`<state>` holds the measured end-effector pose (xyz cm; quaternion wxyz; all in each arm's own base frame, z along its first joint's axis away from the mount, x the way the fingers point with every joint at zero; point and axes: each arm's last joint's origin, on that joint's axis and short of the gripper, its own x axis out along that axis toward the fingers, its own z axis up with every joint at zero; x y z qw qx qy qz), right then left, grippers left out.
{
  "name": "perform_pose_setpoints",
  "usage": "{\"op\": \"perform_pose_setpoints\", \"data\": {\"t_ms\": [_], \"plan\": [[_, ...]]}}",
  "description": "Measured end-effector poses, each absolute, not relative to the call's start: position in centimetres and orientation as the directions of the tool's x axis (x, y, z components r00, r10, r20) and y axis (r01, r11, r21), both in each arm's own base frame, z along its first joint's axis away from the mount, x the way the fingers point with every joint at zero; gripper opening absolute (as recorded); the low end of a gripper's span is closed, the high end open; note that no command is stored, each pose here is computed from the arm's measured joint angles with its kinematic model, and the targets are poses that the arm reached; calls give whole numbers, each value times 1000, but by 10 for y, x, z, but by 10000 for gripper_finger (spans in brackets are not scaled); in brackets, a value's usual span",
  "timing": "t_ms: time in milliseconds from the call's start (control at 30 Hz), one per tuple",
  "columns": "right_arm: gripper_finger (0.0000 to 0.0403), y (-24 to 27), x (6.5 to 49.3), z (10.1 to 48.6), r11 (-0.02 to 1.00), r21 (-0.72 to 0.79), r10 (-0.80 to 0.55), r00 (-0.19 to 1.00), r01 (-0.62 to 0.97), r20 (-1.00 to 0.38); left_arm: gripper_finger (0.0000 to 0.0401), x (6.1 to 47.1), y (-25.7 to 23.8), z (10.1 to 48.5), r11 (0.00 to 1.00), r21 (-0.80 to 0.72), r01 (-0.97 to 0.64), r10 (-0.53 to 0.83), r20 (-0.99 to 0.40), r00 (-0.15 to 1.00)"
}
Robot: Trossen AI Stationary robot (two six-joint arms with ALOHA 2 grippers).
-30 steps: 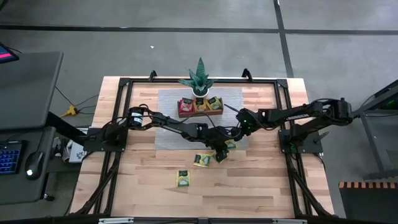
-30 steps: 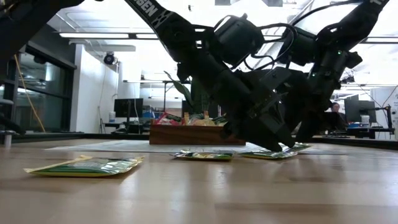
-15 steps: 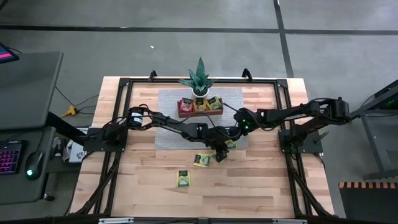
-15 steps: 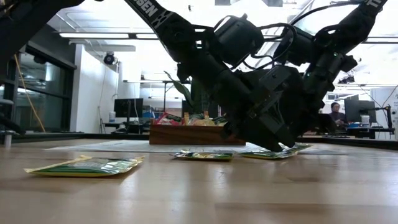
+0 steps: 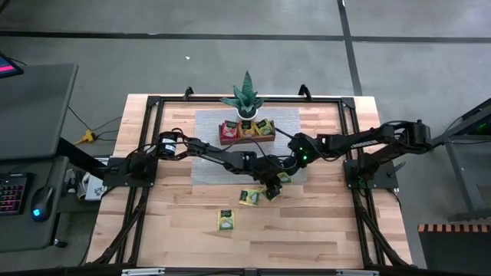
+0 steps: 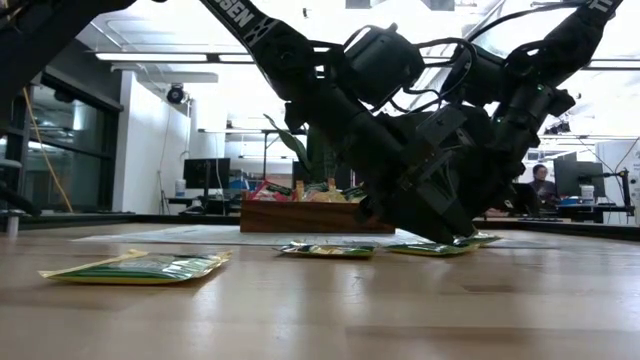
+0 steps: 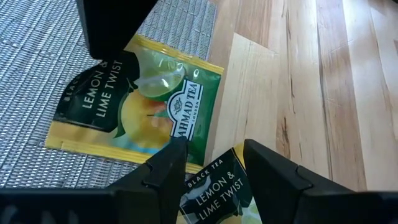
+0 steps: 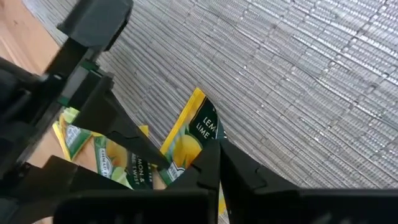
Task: Pick & Place Tea
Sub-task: Put the yellow tea bag into the right section of the wooden organizer
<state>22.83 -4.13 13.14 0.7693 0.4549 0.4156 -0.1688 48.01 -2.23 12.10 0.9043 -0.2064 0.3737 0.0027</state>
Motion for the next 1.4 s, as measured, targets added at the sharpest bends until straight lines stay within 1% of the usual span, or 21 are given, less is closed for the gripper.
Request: {"op": "perform_pose_setpoints", "data": {"t_ms": [100,200,300,533,600,667,767,867,1000,1133,1167,1400], "plan": [[5,-41,228,131,542,548,112,591,638,-799,163,480,-22,121,915,-371,-159,-149,-677,721],[22,-42,227,131,564,533,101,588,631,-802,163,480,-22,121,915,-371,-159,-149,-677,721],[49,-42,227,131,596,517,95,585,615,-805,163,480,-22,121,915,-372,-159,-150,-677,720],[130,-39,228,131,629,523,129,587,575,-800,163,480,-22,121,915,-372,-159,-150,-677,720],[145,-38,228,131,635,522,133,585,570,-800,163,480,-22,121,915,-372,-159,-150,-677,720],[152,-37,228,131,638,519,132,584,568,-801,163,480,-22,121,915,-372,-159,-150,-677,720],[144,-36,228,130,640,513,127,579,572,-805,163,480,-22,121,915,-372,-159,-150,-677,720],[119,-36,225,129,643,488,114,556,590,-823,163,480,-22,121,915,-372,-159,-150,-677,720],[73,-36,223,127,658,460,111,527,596,-842,163,480,-22,121,915,-372,-159,-150,-677,720],[18,-37,222,127,668,444,95,523,597,-847,163,480,-22,121,915,-372,-159,-150,-677,720],[9,-37,222,127,668,443,94,524,597,-847,163,480,-22,121,915,-372,-159,-150,-677,720],[3,-38,224,128,666,447,80,539,597,-839,163,480,-22,121,915,-372,-159,-151,-677,720]]}}
